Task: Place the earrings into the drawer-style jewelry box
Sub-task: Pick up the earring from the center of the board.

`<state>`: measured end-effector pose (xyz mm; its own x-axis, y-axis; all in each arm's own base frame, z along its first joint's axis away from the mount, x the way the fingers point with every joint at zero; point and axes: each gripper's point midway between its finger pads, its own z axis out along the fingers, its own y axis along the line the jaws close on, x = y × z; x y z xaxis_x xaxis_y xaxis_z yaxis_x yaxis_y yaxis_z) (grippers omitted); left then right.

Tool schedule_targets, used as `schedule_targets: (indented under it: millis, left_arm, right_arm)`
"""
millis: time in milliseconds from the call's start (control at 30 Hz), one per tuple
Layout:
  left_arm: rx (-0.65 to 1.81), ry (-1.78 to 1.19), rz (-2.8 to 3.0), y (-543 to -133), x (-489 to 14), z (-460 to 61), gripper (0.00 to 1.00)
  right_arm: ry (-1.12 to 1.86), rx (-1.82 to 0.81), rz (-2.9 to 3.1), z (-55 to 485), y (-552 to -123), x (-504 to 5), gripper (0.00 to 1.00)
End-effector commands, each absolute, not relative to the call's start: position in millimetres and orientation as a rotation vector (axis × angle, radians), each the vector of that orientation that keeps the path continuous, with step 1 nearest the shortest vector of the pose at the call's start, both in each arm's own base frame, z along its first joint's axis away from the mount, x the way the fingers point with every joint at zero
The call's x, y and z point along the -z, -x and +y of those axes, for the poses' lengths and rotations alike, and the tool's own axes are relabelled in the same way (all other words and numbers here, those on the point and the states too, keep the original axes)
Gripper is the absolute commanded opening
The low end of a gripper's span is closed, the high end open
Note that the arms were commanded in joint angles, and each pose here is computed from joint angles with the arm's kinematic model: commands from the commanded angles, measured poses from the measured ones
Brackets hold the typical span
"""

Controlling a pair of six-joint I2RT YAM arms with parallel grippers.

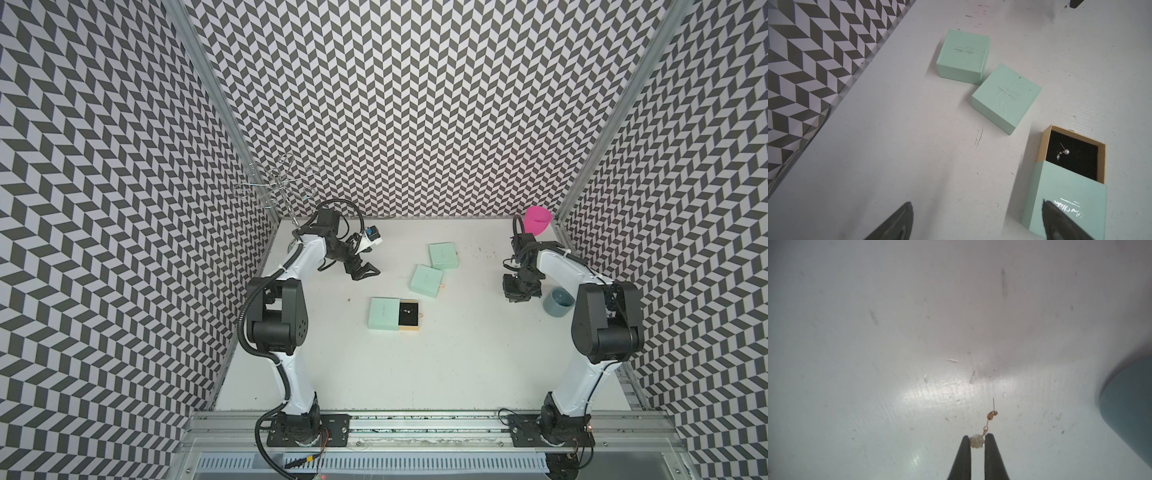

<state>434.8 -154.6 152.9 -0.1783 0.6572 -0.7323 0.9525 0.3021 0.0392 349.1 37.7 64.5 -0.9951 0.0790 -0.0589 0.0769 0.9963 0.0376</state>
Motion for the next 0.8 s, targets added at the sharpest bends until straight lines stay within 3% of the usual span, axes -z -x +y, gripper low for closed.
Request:
schedule_targets:
  millis: [0, 533, 767]
  left_arm:
    - [0.558, -1.457, 1.881, -427.1, -166.0, -156.4, 0.97]
    - [0.544, -1.486, 1.927, -404.6, -148.5, -148.7, 0.97]
    - [0.545, -1.484, 1.931, -402.2, -145.8, -146.9, 0.97]
  right_arm:
    - [0.012, -0.117, 3.06, 70.6, -345.5, -87.3, 0.11]
    - [0.499, -0.472, 3.011, 243.3, -330.1, -125.9, 0.12]
    - [0.652, -0.527, 2.986, 292.4, -324.5, -128.9, 0.12]
